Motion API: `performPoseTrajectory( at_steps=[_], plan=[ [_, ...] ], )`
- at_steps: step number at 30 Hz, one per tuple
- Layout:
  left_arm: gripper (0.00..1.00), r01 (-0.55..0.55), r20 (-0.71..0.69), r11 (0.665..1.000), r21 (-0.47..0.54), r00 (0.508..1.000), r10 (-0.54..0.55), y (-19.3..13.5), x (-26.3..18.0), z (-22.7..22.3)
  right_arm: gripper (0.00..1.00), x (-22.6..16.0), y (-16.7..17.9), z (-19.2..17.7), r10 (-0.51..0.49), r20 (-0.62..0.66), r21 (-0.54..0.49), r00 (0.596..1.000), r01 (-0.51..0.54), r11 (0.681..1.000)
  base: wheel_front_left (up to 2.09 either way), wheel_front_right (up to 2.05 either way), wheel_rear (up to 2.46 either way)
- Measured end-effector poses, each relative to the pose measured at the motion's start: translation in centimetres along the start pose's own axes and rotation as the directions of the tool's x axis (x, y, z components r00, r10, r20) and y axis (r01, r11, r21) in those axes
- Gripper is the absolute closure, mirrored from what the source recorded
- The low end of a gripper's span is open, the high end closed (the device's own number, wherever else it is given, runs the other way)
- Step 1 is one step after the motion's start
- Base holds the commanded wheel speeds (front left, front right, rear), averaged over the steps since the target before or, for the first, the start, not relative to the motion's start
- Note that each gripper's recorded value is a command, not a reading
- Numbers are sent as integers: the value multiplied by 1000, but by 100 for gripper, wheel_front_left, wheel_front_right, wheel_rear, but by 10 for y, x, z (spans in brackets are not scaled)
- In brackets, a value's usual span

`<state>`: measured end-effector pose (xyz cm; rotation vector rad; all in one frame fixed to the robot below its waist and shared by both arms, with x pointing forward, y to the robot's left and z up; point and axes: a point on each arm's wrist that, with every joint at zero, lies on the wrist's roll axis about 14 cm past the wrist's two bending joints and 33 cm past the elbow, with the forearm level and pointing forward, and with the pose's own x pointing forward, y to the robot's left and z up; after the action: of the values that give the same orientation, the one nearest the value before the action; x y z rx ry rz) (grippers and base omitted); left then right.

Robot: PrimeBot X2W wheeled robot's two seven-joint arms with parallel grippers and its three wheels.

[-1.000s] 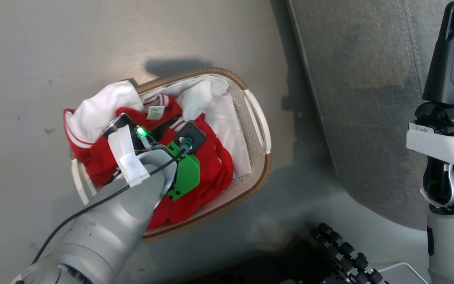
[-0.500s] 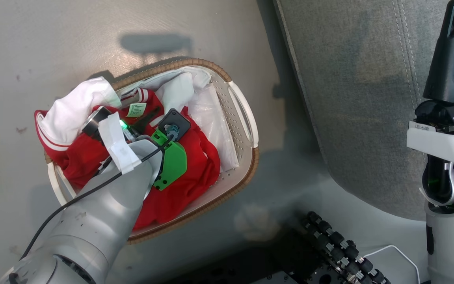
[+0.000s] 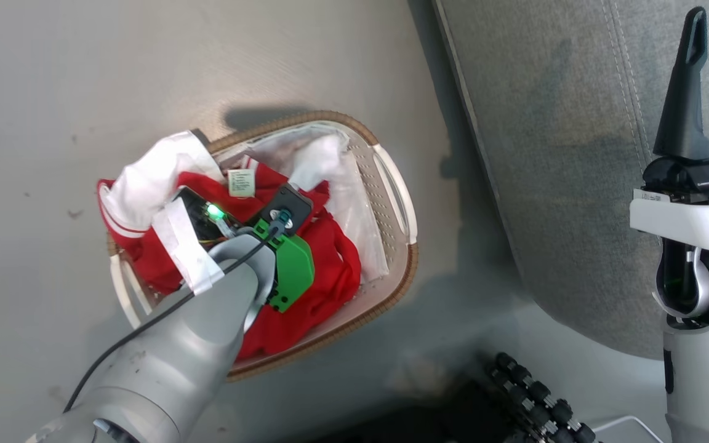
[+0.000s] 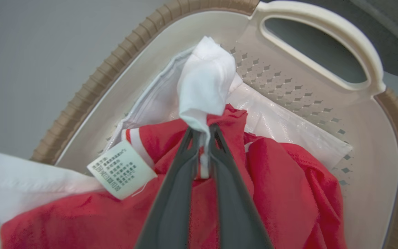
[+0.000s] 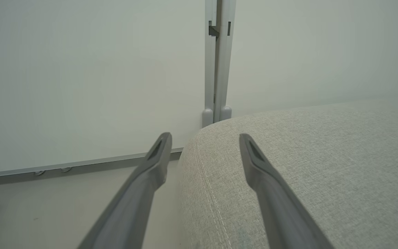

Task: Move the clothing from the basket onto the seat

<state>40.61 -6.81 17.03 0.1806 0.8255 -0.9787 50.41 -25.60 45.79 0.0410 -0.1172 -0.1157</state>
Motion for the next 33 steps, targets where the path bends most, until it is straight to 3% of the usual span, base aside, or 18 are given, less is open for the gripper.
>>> performPoseTrajectory(
  at_steps=[11,20,27,33],
  plan=[
    [100,-29,223,999,-14,974,32,-8,-50,70,0,-14,5,23,1,13,3,1000,-1,1000,0,0,0],
    [100,-129,428,990,58,899,93,-2,-116,145,0,-44,4,45,-11,11,15,1000,11,1000,0,0,0],
    [100,-248,548,953,177,829,113,1,-182,192,0,-73,10,66,6,27,43,1000,-7,999,0,0,0],
    [100,-375,656,881,288,747,104,-2,-247,254,0,-93,19,92,33,79,66,996,-38,997,0,0,0]
  ],
)
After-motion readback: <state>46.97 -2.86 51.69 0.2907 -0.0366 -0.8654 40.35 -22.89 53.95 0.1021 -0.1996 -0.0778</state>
